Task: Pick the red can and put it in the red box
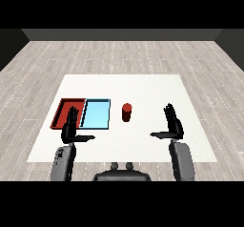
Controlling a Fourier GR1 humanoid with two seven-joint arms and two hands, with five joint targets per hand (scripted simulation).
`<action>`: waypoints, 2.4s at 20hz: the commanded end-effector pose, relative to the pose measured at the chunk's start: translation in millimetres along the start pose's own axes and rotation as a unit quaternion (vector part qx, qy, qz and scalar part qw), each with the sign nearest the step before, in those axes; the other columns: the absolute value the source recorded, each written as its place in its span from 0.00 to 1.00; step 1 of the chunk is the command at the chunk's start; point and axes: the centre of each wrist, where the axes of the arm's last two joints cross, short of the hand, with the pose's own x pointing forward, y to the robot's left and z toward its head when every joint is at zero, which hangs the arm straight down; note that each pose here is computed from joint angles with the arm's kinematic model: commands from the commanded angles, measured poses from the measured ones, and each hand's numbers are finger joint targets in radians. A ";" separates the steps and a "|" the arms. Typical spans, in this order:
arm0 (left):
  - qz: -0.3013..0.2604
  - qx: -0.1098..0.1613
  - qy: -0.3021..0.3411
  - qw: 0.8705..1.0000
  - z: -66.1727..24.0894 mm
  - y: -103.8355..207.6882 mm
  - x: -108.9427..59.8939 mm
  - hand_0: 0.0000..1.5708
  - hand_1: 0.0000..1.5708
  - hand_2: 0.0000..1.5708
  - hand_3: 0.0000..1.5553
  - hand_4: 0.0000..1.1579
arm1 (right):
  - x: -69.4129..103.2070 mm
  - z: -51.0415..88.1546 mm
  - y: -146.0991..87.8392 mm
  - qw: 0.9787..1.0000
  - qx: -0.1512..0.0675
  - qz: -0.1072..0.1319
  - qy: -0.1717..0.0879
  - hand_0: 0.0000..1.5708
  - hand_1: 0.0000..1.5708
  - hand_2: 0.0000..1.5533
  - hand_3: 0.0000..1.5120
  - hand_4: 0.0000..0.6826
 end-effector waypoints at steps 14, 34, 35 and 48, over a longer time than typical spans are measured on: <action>-0.003 -0.003 -0.023 1.000 4.9 19.5 13.6 0.00 0.00 0.00 0.00 0.00 | -15.5 -26.7 9.9 0.999 -0.003 -0.037 0.030 0.00 0.00 0.00 0.00 0.00; 0.022 0.007 -0.019 1.000 5.0 13.6 4.7 0.00 0.00 0.00 0.00 0.00 | -55.0 -49.1 52.4 0.993 0.028 -0.101 0.061 0.00 0.00 0.00 0.00 0.00; 0.009 0.007 -0.017 1.000 -3.0 8.6 4.3 0.00 0.00 0.00 0.00 0.00 | -42.5 -43.9 73.5 0.993 0.026 -0.098 0.063 0.00 0.00 0.00 0.00 0.00; 0.021 0.011 -0.026 0.999 11.2 -2.5 10.1 0.00 0.00 0.00 0.00 0.00 | -97.3 -63.2 101.4 0.993 0.030 -0.090 0.073 0.00 0.00 0.00 0.00 0.00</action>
